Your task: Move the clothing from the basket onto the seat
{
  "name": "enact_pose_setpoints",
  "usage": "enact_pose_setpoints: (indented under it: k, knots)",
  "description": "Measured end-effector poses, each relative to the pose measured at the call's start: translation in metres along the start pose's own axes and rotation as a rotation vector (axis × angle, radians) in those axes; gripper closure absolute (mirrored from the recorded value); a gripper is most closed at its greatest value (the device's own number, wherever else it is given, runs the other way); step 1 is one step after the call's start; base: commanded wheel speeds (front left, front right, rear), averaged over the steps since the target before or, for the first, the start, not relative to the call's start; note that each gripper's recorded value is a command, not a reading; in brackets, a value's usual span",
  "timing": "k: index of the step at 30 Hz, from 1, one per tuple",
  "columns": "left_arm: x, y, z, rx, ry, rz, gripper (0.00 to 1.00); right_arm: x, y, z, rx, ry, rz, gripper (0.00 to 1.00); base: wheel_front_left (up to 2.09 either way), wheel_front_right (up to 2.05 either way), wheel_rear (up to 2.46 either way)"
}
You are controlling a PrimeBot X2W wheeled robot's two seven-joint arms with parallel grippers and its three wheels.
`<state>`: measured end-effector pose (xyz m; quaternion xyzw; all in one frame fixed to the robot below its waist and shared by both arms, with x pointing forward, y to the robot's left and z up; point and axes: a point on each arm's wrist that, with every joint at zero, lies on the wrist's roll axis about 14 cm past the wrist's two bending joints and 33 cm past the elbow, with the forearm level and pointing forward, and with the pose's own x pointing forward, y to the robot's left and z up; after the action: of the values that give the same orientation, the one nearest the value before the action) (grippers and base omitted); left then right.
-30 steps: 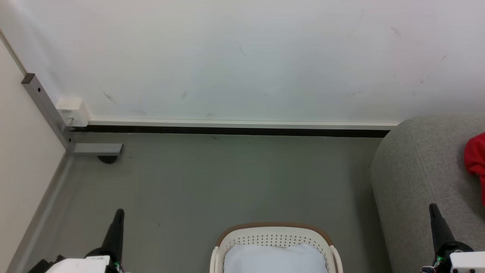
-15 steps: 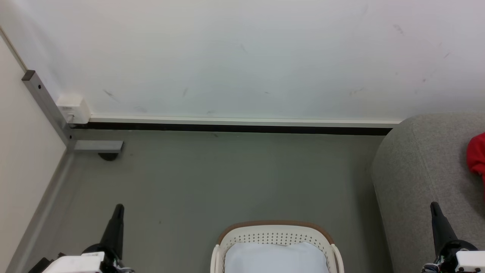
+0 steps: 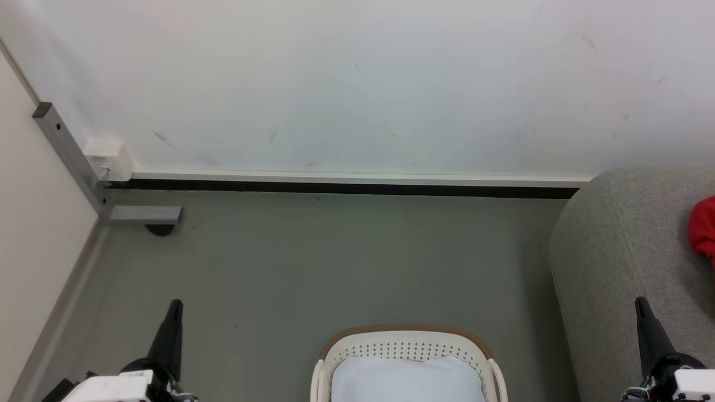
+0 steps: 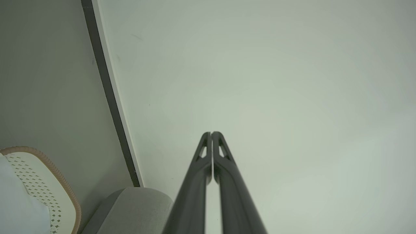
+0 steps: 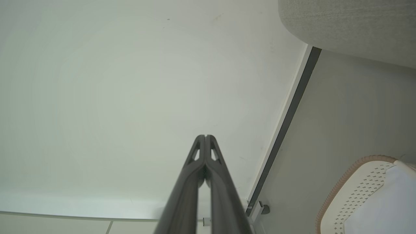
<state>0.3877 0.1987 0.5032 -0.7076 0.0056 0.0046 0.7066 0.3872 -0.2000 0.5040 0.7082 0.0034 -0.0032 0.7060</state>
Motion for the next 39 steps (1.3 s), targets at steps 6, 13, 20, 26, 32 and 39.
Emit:
enact_pose_setpoints:
  k: [6,13,20,26,32,39]
  knots:
    - [0.0,0.0,0.0,0.0,0.0,0.0,1.0,0.0,0.0,0.0,0.0,0.0,0.0,1.0,0.0,0.0,0.0]
    - [0.0,-0.0001,0.0,0.0,0.0,0.0,1.0,0.0,0.0001,0.0,0.0,0.0,0.0,1.0,0.0,0.0,0.0]
    - [0.0,0.0,0.0,0.0,0.0,0.0,1.0,0.0,0.0,0.0001,0.0,0.0,0.0,1.0,0.0,0.0,0.0]
    - [0.0,-0.0002,0.0,0.0,0.0,0.0,1.0,0.0,0.0001,0.0,0.0,0.0,0.0,1.0,0.0,0.0,0.0]
    - [0.0001,-0.0002,0.0,0.0,0.0,0.0,1.0,0.0,0.0001,0.0001,0.0,0.0,0.0,1.0,0.0,0.0,0.0]
    - [0.0001,-0.0002,0.0,0.0,0.0,0.0,1.0,0.0,0.0001,0.0001,0.0,0.0,0.0,1.0,0.0,0.0,0.0]
